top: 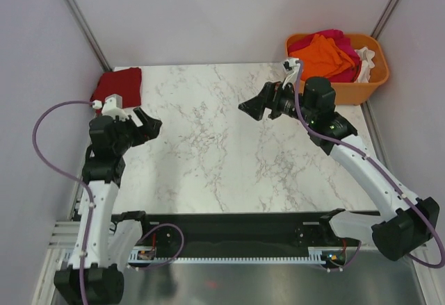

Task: Fold and stack the t-shirts
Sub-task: Neatly place the folded tshirt to the corner

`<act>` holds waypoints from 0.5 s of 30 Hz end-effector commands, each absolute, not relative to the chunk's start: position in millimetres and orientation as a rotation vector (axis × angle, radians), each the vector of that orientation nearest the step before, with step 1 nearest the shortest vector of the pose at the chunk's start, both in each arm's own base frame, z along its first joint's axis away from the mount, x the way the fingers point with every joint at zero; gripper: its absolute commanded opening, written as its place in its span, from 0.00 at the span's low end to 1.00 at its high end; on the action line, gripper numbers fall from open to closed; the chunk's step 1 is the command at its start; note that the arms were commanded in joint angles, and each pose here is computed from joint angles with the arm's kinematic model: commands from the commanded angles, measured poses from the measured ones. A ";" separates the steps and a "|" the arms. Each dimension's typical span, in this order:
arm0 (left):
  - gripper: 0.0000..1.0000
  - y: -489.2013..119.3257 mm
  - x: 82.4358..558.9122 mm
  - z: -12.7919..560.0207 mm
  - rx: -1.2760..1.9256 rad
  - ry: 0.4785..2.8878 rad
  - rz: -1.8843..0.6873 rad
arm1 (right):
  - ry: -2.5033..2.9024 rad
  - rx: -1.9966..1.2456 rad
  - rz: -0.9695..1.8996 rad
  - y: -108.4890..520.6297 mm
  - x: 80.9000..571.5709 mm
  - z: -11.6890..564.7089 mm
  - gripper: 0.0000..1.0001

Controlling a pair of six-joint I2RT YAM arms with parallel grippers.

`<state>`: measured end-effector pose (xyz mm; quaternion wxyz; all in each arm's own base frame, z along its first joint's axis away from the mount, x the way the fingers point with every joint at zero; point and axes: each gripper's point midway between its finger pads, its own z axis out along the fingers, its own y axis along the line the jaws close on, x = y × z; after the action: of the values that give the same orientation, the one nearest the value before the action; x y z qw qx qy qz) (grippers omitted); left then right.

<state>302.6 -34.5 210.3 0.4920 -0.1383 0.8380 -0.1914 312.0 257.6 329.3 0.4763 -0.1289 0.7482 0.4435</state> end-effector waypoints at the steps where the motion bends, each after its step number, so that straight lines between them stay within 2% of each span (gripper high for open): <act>1: 0.91 -30.1 289.2 263.8 -0.226 1.841 -0.367 | 1.796 -0.309 1.073 250.1 297.4 341.7 0.98; 6: 0.91 -35.0 269.1 271.3 -0.177 1.787 -0.312 | 1.787 -0.283 1.050 236.7 277.8 346.4 0.98; 15: 0.90 -46.9 270.3 272.2 -0.128 1.804 -0.344 | 1.763 -0.242 1.003 222.2 268.6 359.9 0.98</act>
<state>270.6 -49.9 273.5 0.6015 -0.0688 0.7780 -0.1680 267.3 226.2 354.4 0.5128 -0.1114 0.7360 0.4278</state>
